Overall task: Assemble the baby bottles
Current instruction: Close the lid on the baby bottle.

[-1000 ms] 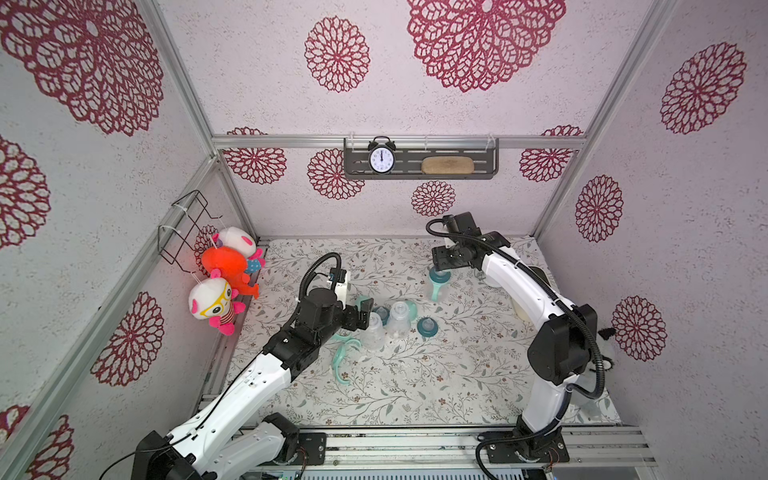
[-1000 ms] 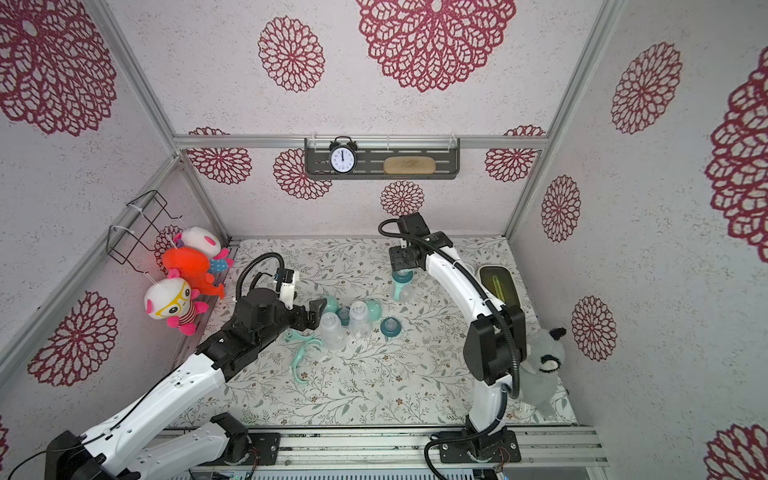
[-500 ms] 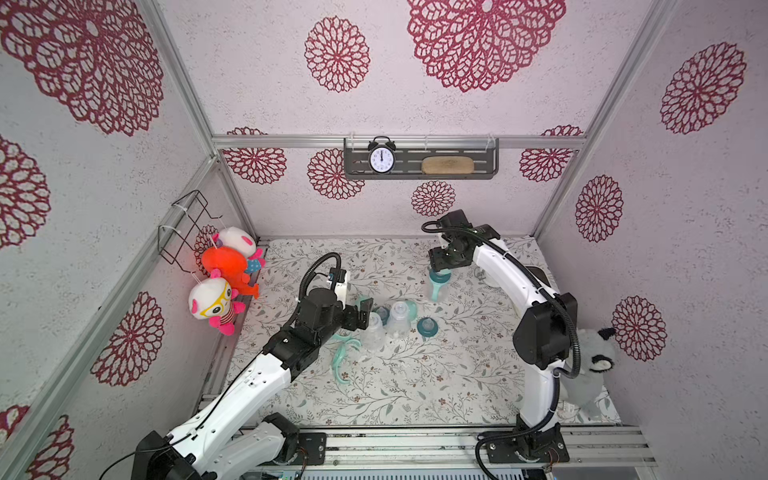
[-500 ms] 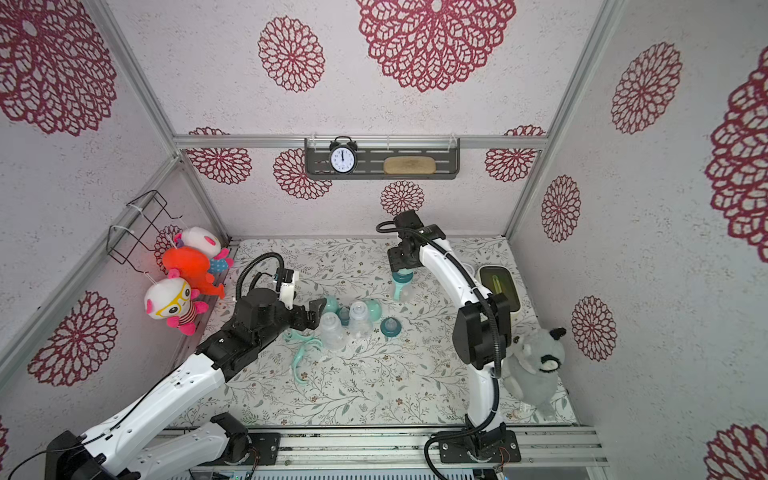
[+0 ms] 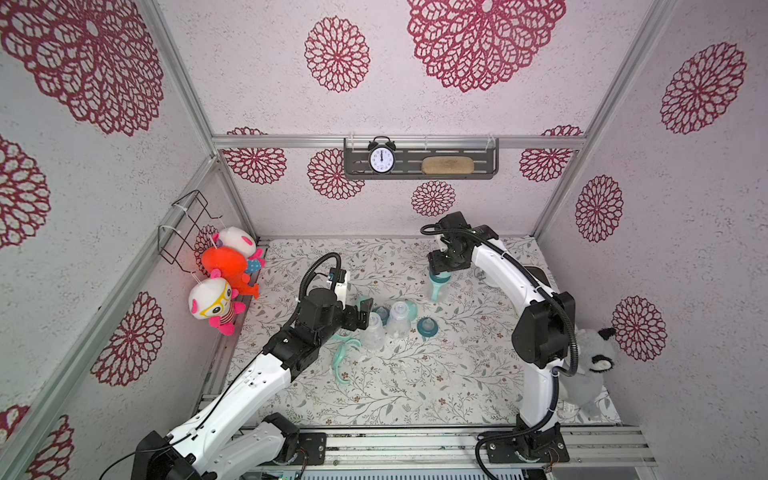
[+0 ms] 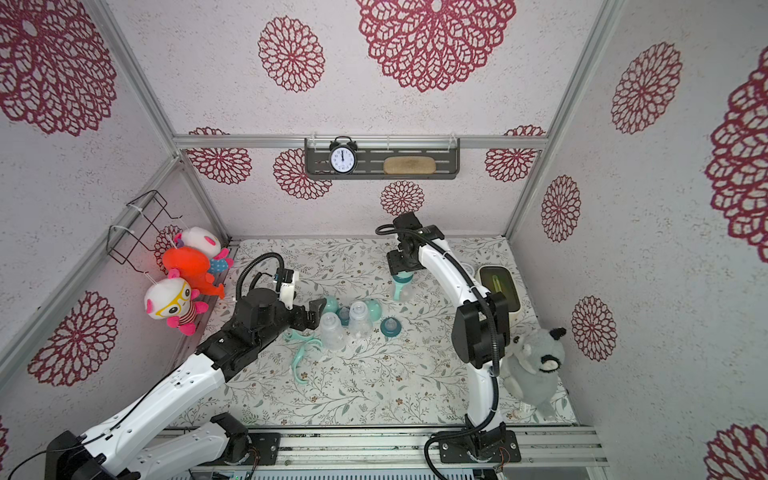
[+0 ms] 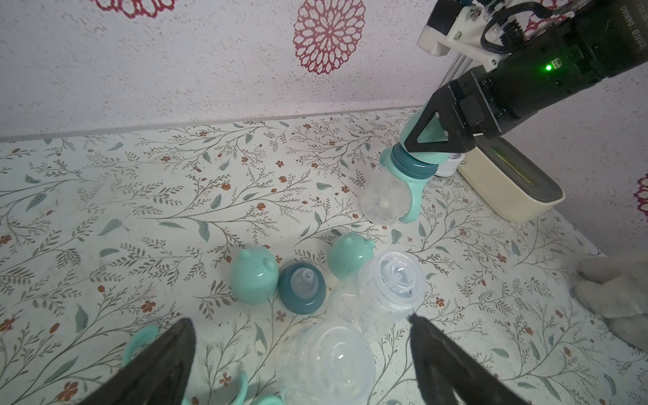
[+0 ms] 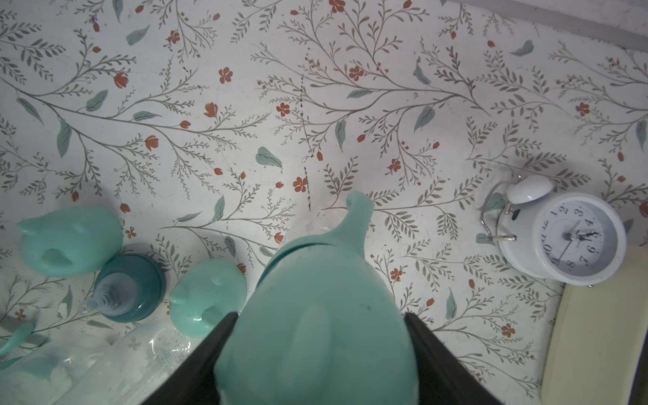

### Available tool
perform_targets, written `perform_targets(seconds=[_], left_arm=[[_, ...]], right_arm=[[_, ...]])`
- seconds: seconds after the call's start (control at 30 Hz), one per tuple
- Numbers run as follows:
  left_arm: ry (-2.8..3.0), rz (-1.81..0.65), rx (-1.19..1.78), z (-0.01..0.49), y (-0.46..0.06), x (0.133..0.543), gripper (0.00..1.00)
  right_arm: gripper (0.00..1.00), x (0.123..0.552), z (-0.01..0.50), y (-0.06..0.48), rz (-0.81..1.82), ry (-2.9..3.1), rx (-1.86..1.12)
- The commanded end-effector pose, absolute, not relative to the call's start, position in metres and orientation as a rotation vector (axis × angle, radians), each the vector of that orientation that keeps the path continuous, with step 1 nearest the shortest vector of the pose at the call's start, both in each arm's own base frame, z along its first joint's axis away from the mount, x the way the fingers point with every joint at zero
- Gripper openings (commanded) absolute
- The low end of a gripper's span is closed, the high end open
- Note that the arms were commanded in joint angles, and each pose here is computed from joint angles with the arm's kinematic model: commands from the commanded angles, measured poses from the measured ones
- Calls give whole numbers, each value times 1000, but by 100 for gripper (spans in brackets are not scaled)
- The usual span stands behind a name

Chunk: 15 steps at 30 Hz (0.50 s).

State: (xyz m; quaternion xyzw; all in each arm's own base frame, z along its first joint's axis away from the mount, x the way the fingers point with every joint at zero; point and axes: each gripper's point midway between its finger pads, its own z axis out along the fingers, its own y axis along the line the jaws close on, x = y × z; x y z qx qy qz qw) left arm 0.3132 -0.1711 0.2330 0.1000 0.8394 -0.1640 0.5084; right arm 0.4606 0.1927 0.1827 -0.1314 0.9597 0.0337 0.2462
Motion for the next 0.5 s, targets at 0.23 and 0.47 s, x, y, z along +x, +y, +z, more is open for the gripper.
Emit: perform_targets(seconds=[0.23,0.47], left_arm=[[2023,-378,236,231,-166,314,98],[2026,-375,240,230,-167,314,98]], right_arm=[[72,456,176,191,106,2637,-372],[73,453,168,192,125,2648,-371]])
